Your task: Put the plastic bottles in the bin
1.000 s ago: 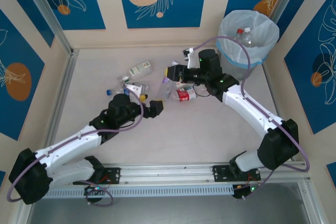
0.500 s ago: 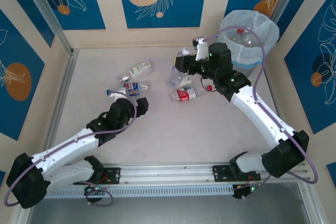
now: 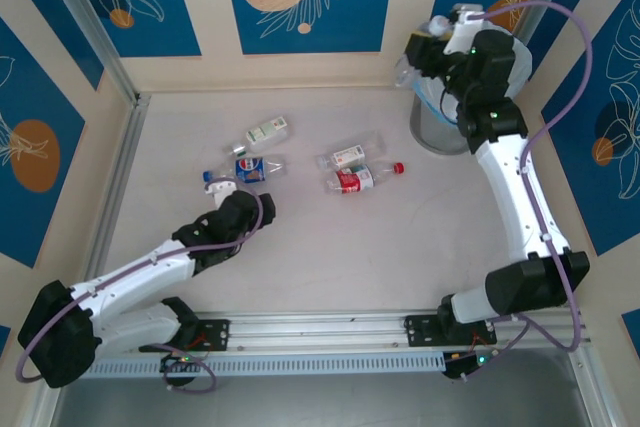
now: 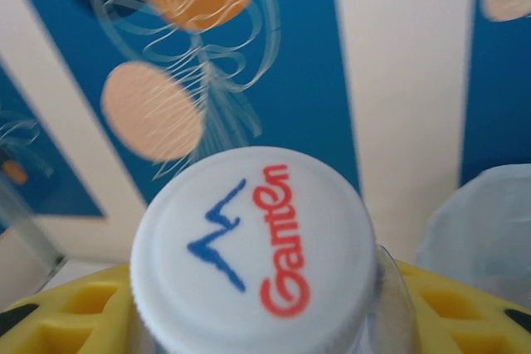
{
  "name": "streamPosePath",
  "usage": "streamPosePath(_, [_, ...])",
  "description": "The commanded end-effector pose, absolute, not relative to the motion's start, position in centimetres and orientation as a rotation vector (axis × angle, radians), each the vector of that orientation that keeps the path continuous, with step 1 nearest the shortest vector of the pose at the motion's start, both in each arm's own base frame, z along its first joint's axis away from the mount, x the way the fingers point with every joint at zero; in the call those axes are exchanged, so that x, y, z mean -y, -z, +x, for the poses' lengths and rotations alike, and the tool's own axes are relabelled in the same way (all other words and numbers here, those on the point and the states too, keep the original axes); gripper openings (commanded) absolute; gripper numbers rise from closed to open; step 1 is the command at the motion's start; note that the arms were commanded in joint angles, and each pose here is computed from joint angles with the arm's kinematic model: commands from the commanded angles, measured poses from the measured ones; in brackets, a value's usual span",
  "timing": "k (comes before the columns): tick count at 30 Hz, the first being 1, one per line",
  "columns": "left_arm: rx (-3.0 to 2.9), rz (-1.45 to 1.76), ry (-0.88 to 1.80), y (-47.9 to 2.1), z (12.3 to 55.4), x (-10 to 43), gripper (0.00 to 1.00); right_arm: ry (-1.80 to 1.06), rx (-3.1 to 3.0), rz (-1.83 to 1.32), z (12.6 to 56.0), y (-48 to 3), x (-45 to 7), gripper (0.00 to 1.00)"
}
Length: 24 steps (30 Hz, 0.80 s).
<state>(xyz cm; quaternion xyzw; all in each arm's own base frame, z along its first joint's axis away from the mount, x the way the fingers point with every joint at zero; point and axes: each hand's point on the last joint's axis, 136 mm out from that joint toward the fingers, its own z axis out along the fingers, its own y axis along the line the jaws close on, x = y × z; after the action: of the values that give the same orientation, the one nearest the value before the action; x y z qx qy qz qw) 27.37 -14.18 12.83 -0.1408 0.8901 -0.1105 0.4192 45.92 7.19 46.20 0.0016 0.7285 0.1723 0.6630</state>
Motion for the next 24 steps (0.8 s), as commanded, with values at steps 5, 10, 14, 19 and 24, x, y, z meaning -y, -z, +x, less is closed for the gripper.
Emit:
streamPosePath(5, [-2.261, -0.333, 0.31, -13.1, 28.0, 15.5, 0.99, -0.154, -1.296, 0.192, 48.6, -51.0, -1.0, 0.25])
streamPosePath(10, [-2.288, -0.331, 0.323, -12.5, 27.9, 15.9, 0.99, -0.094, -1.286, 0.251, 50.3, -50.7, 1.7, 0.26])
streamPosePath(14, [-2.295, -0.343, 0.329, -12.2, 27.7, 15.8, 0.99, -0.008, -1.327, 0.246, 51.4, -48.7, 2.8, 0.27])
streamPosePath(19, [-2.289, -0.348, 0.33, -12.3, 27.5, 15.5, 0.99, 0.096, -1.415, 0.212, 52.5, -45.0, 3.8, 0.3])
streamPosePath(24, [-2.286, -0.354, 0.333, -12.4, 27.4, 15.4, 0.99, 0.172, -1.525, 0.18, 53.7, -40.3, 5.1, 0.32])
